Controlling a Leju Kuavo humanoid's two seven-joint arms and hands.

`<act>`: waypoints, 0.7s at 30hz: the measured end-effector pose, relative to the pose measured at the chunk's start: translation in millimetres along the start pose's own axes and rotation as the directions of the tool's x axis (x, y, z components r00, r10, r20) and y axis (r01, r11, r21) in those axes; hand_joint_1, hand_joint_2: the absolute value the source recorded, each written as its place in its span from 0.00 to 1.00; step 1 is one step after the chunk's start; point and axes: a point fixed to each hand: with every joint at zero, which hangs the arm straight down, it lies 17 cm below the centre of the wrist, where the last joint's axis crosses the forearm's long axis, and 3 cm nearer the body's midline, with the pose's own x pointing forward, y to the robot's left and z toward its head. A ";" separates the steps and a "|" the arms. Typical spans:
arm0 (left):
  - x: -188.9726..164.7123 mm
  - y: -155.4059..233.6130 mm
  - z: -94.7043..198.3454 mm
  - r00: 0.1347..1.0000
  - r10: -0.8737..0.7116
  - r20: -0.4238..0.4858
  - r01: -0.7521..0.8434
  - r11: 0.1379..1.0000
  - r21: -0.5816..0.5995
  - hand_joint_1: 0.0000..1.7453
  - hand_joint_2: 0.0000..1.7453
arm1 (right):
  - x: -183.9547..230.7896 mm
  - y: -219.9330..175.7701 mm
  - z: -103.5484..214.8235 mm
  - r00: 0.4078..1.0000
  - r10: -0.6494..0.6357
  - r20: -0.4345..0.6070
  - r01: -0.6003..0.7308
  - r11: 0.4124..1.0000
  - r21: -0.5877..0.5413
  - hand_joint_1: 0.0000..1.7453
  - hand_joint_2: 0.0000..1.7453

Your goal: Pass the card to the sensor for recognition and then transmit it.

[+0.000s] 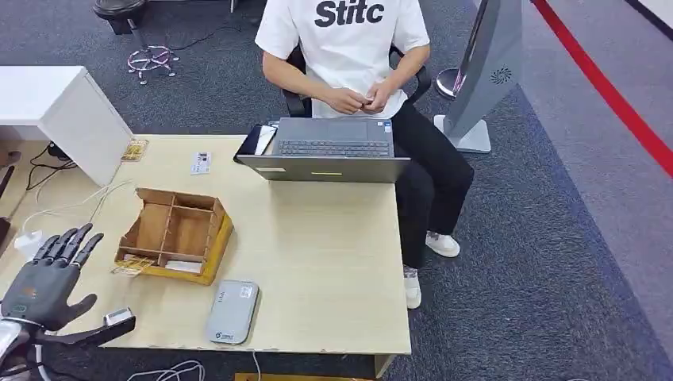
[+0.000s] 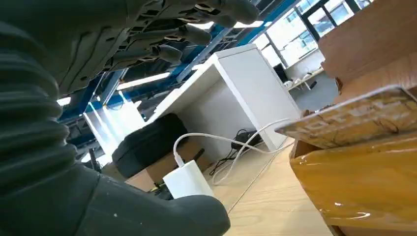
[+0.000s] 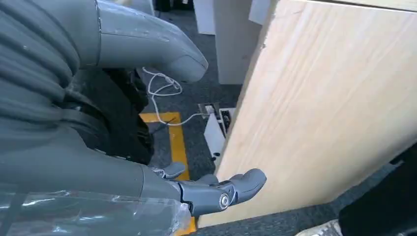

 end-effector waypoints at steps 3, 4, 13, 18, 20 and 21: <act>-3.1 -1.9 -4.0 0.999 -0.019 -0.032 0.019 1.000 0.005 0.00 1.00 | -0.7 -0.9 -0.9 1.000 0.005 -0.003 -0.005 1.000 -0.009 0.00 1.00; -1.8 -3.1 -5.1 0.999 -0.024 -0.036 0.024 1.000 0.003 0.00 1.00 | -1.8 -1.7 -1.1 1.000 0.011 -0.006 -0.011 1.000 -0.015 0.00 1.00; 17.1 -5.5 -13.8 0.999 0.000 -0.046 0.001 1.000 0.004 0.00 1.00 | -4.4 2.5 -2.7 1.000 0.025 -0.016 -0.026 1.000 -0.009 0.00 1.00; 27.3 -3.0 -20.0 0.999 0.014 -0.041 -0.013 1.000 0.011 0.00 1.00 | -4.3 3.3 -3.0 1.000 0.026 -0.016 -0.026 1.000 -0.007 0.00 1.00; 30.2 -3.9 -20.2 0.999 0.018 -0.038 -0.018 1.000 0.008 0.00 1.00 | -4.7 3.2 -2.7 1.000 0.026 -0.016 -0.026 1.000 -0.007 0.00 1.00; 32.2 -3.7 -20.4 0.999 0.022 -0.038 -0.022 1.000 0.010 0.00 1.00 | -4.7 3.2 -2.6 1.000 0.026 -0.016 -0.026 1.000 -0.007 0.00 1.00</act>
